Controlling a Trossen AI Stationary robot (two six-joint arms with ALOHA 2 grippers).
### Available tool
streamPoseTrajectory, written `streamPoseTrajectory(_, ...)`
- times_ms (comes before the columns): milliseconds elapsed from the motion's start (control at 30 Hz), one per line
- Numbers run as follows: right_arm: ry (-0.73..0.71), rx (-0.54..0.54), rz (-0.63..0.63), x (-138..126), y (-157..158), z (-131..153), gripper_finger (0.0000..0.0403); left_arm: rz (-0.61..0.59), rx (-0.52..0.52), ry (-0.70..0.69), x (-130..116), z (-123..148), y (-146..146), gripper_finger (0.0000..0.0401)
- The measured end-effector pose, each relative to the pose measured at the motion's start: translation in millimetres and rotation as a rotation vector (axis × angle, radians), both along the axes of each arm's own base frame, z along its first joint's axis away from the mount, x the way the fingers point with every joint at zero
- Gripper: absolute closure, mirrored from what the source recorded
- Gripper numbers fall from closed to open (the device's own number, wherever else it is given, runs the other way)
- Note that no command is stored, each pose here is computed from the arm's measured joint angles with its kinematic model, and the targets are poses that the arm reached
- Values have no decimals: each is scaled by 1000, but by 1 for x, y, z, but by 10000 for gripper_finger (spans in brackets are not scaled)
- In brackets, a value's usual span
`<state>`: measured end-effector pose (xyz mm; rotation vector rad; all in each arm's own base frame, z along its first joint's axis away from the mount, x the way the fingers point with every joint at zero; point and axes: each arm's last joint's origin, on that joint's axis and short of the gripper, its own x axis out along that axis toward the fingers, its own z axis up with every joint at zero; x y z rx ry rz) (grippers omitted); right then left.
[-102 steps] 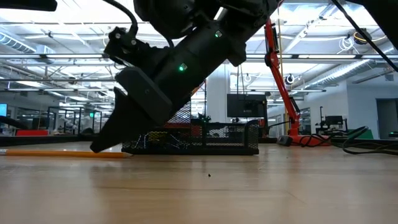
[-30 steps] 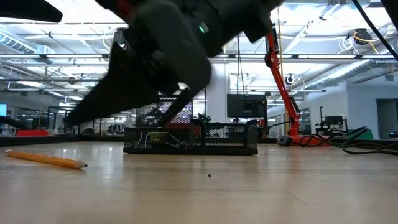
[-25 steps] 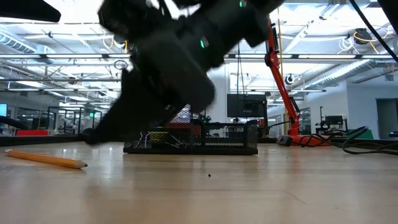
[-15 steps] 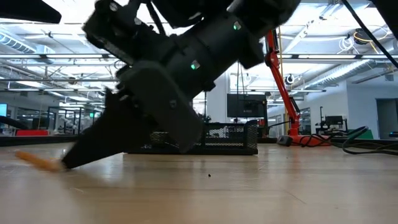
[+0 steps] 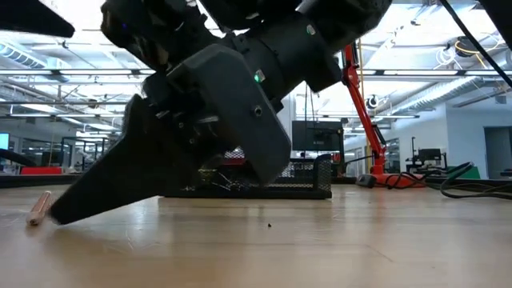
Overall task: Pick and place office supplies into organizer
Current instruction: Put the pencil into the mesh desk organizer
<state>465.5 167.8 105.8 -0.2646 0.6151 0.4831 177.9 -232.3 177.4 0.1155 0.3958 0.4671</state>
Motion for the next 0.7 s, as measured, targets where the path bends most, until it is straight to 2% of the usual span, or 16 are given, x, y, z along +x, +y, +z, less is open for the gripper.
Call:
streamPoseTrajectory(167,-4,-98,-97,-8,-8,39,403,25,-170,82,20,-3,3,375)
streamPoseTrajectory(367,2,-101,-115,-31,-15,95,403,-134,-234,164,55,1,1,375)
streamPoseTrajectory(500,-38,-92,-156,-60,-23,111,403,-239,-290,219,70,1,3,375)
streamPoseTrajectory(600,-117,-101,-223,-89,-31,121,403,-249,-332,236,75,1,6,375)
streamPoseTrajectory(700,-193,-61,-257,-120,-41,132,403,-260,-387,274,77,0,9,375)
